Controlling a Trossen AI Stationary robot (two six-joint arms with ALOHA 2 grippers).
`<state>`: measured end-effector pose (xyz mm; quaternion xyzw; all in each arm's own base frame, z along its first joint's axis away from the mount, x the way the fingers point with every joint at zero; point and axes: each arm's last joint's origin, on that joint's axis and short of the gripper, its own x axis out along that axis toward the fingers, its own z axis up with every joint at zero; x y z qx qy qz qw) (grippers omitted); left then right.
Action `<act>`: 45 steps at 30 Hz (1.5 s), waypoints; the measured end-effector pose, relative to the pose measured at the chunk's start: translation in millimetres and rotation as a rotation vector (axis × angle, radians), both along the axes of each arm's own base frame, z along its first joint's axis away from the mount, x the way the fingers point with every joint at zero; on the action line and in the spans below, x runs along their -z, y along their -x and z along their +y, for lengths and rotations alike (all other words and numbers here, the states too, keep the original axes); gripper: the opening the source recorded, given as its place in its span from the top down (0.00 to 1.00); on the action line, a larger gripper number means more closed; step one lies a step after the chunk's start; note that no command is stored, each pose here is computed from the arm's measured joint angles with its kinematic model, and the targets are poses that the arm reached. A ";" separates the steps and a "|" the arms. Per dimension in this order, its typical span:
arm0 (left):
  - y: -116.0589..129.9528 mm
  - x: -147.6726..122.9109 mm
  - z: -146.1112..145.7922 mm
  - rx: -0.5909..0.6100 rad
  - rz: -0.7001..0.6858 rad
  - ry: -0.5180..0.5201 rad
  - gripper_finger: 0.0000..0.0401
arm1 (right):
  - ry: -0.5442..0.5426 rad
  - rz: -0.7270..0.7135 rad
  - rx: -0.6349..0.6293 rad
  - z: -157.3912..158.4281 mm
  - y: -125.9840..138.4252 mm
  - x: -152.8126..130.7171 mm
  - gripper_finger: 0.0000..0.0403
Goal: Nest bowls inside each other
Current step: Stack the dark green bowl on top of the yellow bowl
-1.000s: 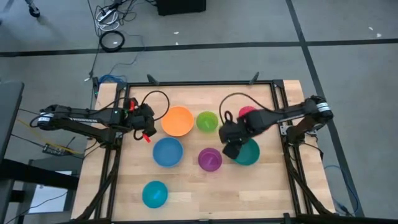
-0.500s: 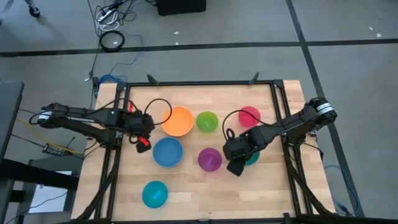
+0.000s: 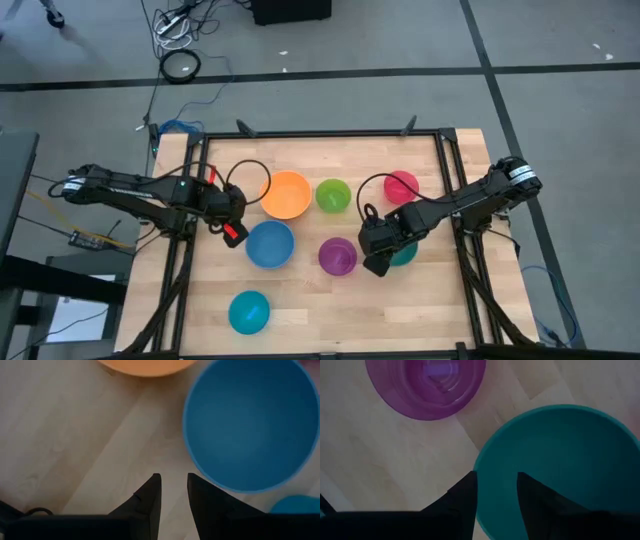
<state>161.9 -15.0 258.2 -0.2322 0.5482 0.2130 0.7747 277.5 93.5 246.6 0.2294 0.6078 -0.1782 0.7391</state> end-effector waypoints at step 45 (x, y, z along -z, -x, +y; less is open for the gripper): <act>-7.4 -3.4 2.6 0.061 -0.079 -0.197 0.74 | -0.014 -0.123 -0.052 15.5 8.3 55.4 0.97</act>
